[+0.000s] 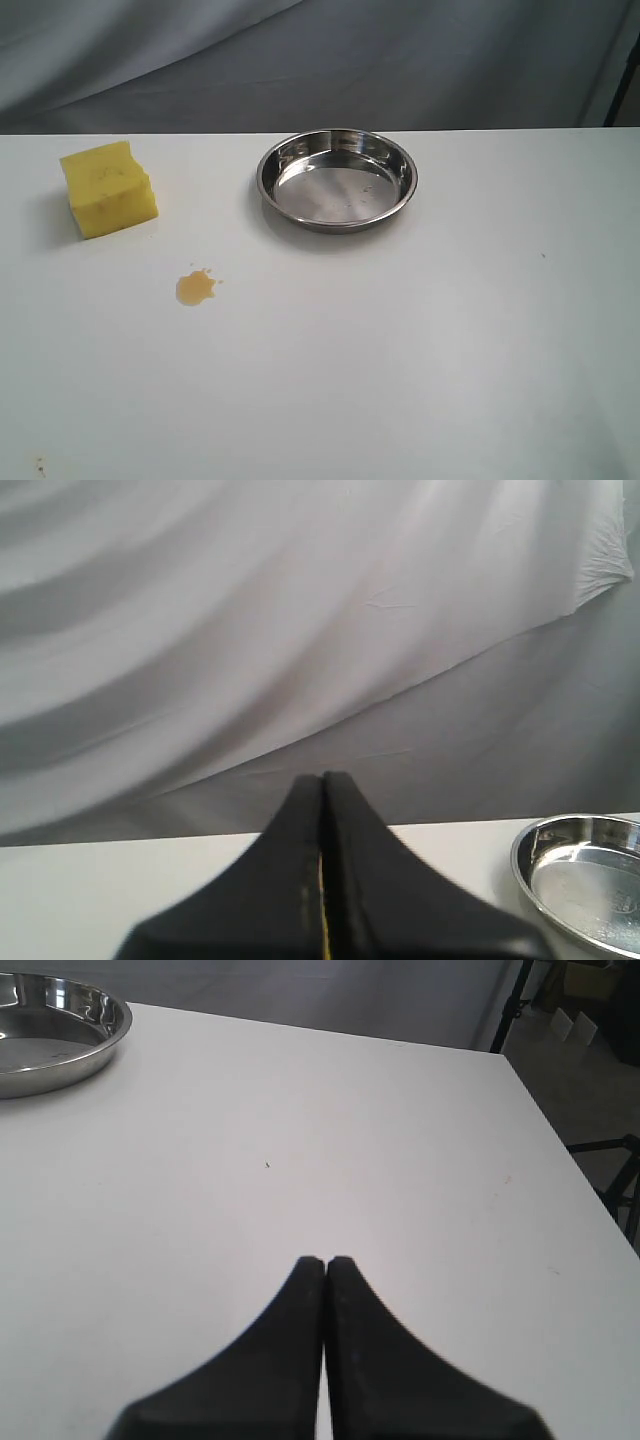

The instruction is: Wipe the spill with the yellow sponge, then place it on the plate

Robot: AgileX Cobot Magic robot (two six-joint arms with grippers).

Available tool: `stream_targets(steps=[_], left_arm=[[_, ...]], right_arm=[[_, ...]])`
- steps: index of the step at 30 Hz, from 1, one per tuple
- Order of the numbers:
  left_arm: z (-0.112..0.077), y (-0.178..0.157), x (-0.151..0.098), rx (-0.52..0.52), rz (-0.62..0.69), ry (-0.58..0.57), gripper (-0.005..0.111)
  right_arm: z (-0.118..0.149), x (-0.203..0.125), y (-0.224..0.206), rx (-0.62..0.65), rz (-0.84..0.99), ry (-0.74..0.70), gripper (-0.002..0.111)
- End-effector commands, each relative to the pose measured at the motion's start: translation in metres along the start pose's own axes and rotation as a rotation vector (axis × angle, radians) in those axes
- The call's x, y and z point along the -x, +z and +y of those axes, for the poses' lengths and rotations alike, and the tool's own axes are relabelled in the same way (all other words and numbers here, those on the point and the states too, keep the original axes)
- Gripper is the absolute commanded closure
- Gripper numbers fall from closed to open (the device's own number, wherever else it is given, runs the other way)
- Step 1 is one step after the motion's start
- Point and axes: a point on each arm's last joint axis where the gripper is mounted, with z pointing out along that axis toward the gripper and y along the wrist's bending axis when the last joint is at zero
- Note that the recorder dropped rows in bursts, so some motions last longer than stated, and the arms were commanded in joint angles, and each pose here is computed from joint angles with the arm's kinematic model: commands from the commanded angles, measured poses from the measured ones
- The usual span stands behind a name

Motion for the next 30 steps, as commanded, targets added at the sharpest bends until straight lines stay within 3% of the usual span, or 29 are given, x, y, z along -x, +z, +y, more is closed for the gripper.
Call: stream_targets(steps=[1, 30], left_arm=[[-0.0019, -0.0025, 0.0092, -0.024, 0.017, -0.028, 0.107], [-0.0031, -0.0032, 0.0081, -0.037, 0.047, -0.042, 0.107]], right_arm=[[0.0, -0.0007, 0.0006, -0.002, -0.001, 0.007, 0.108], [0.0, -0.0007, 0.0006, -0.002, -0.001, 0.007, 0.108]])
